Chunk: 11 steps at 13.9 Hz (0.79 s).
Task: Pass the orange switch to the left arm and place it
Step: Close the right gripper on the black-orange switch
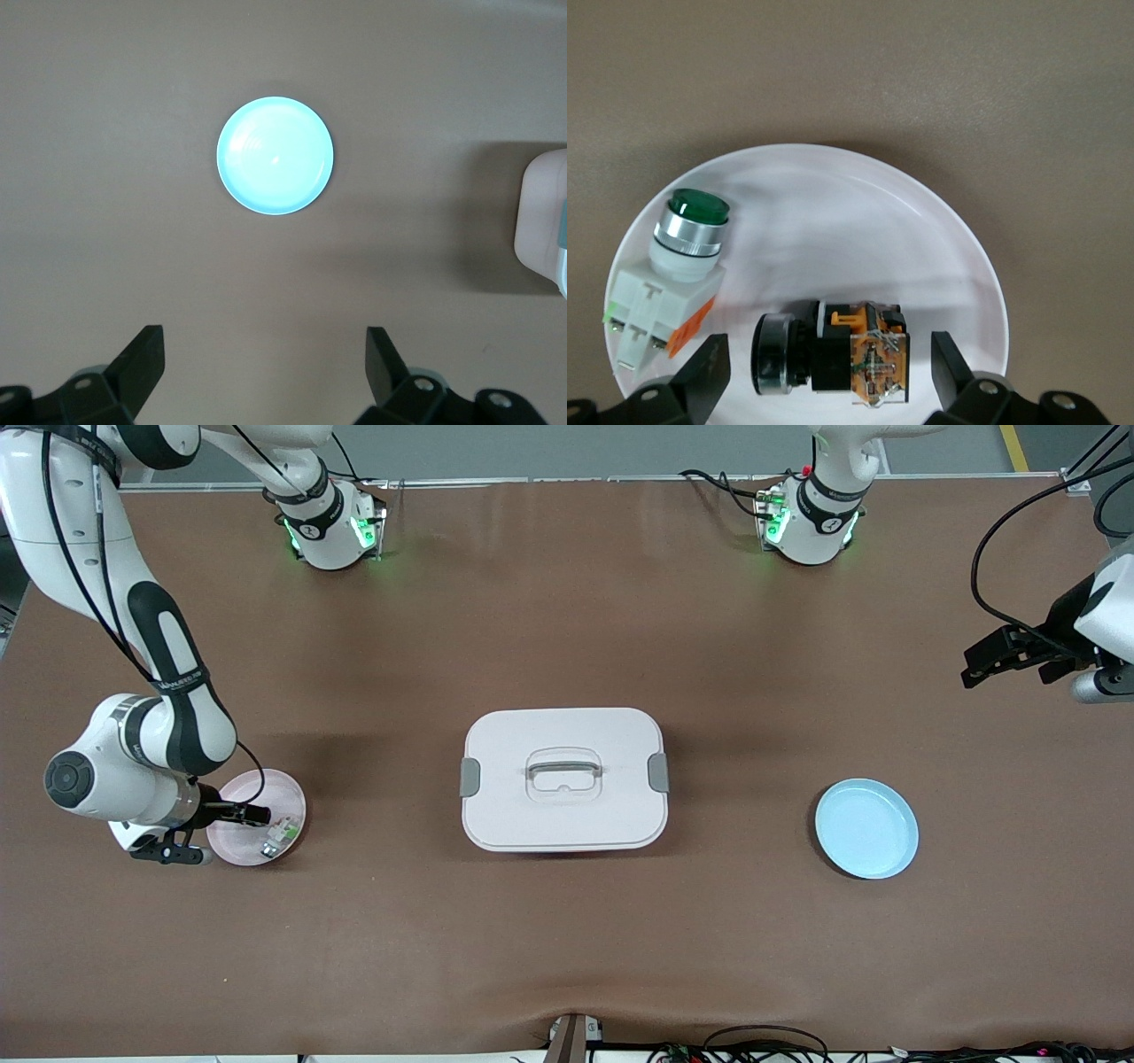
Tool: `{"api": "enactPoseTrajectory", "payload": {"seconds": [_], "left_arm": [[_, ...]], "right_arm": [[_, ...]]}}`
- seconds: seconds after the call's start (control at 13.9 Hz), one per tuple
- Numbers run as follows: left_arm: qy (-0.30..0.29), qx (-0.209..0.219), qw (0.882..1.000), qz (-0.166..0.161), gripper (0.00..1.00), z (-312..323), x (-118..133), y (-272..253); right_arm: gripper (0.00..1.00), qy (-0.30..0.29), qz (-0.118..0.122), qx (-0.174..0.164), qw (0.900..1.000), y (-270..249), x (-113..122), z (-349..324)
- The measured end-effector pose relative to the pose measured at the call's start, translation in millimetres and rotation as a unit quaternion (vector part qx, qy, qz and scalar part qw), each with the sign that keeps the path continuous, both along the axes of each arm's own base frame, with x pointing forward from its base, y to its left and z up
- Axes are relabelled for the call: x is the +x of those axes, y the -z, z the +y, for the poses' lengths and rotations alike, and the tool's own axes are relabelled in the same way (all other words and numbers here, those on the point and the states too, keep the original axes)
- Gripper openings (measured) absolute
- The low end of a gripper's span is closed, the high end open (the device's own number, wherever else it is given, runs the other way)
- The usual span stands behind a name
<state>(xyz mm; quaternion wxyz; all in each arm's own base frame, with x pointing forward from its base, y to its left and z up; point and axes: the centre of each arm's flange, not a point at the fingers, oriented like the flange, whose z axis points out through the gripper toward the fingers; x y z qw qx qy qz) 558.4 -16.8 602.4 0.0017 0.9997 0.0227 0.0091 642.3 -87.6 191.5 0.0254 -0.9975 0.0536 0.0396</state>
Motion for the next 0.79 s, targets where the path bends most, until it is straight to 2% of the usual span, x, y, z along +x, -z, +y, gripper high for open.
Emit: {"api": "enactPoseTrajectory", "payload": {"seconds": [0.79], "left_arm": [[0.0,0.0,1.0,-0.001,1.0,-0.1,0.0,-0.5]], "right_arm": [[1.0,-0.008,-0.002,0.0,1.0,3.9,-2.5,-2.1]]}}
